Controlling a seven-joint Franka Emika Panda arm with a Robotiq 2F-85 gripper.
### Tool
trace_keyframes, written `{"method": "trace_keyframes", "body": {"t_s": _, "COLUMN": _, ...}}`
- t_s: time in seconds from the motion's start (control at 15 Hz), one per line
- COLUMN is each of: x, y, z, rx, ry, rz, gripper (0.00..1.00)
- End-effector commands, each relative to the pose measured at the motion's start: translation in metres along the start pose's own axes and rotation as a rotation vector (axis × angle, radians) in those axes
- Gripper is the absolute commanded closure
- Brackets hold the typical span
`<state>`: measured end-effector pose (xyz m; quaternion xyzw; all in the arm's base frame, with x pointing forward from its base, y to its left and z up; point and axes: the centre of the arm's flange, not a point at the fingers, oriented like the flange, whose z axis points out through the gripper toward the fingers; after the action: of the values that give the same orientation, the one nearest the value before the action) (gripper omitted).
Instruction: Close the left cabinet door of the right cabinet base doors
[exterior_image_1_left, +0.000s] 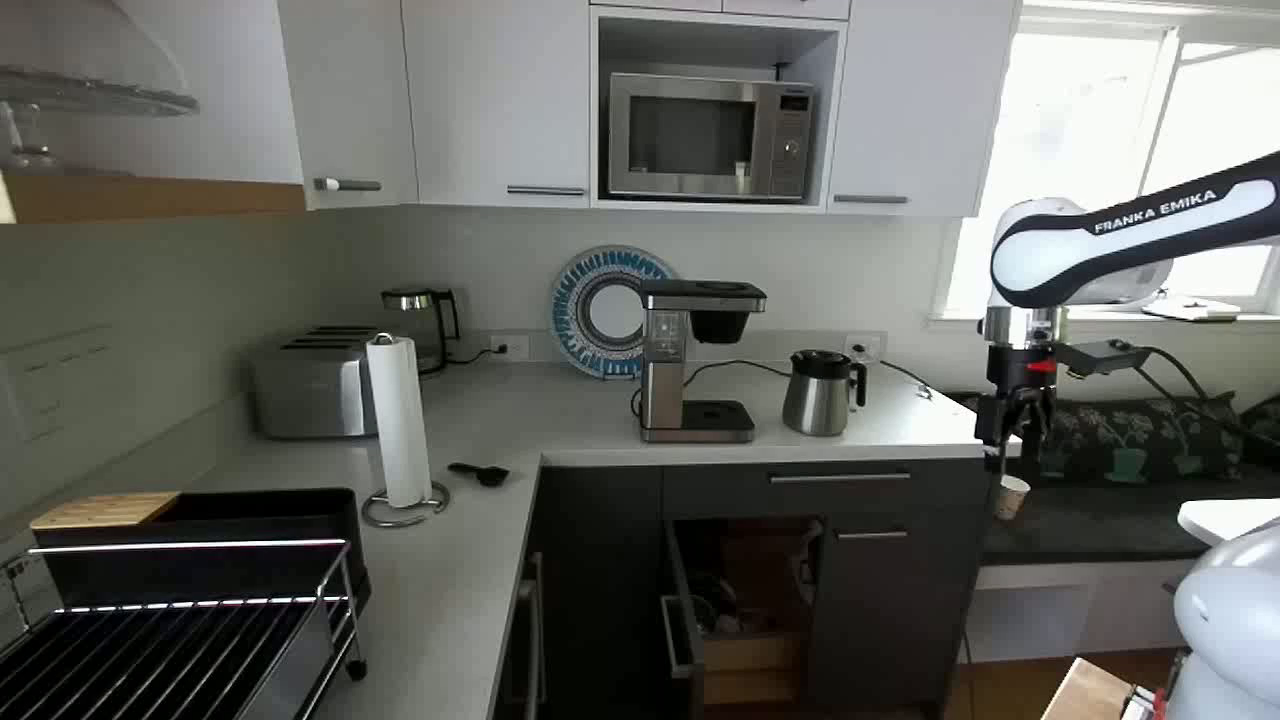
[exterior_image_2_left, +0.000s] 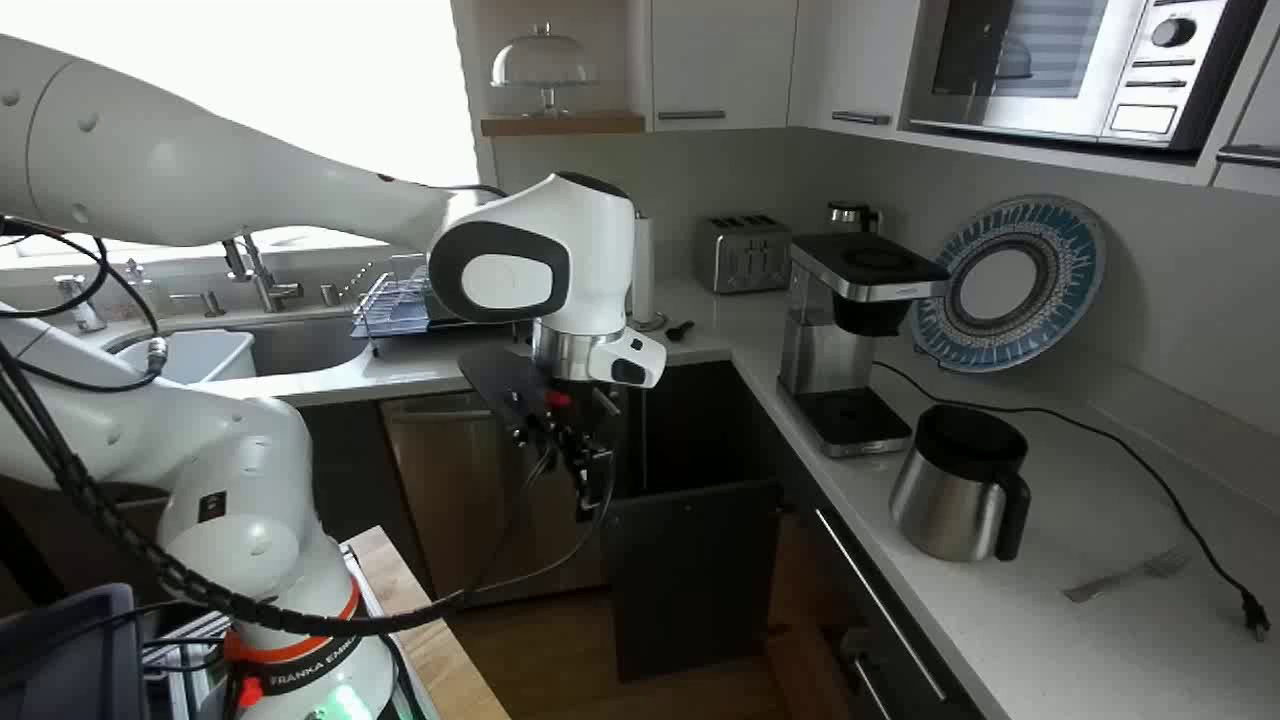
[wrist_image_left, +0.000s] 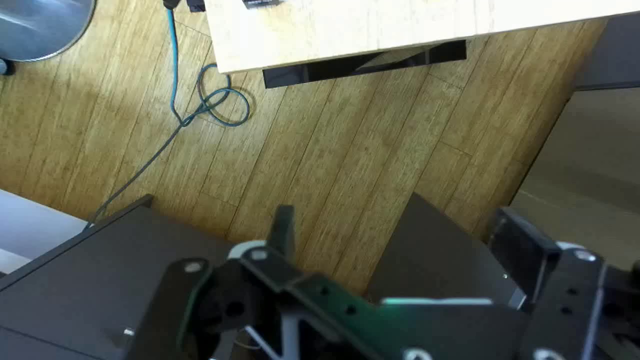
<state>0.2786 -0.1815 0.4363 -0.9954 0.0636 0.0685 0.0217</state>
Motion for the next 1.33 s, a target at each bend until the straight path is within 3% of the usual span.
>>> {"method": "trace_keyframes", "body": {"t_s": 0.0, "x": 0.0, "y": 0.0, "z": 0.0, "rx": 0.0, "ry": 0.0, "rz": 0.0, "gripper": 0.0}}
{"method": "trace_keyframes", "body": {"t_s": 0.47, "x": 0.0, "y": 0.0, "z": 0.0, "rx": 0.0, "ry": 0.0, "rz": 0.0, "gripper": 0.0}}
{"method": "trace_keyframes", "body": {"t_s": 0.67, "x": 0.029, "y": -0.021, "z": -0.009, "rx": 0.003, "ry": -0.024, "rz": -0.049, "gripper": 0.0}}
{"method": "trace_keyframes", "body": {"t_s": 1.07, "x": 0.098, "y": -0.126, "z": 0.001, "rx": -0.01, "ry": -0.083, "rz": -0.176, "gripper": 0.0}}
{"method": "trace_keyframes", "body": {"t_s": 1.27, "x": 0.121, "y": -0.179, "z": 0.029, "rx": -0.106, "ry": -0.022, "rz": -0.232, "gripper": 0.0}}
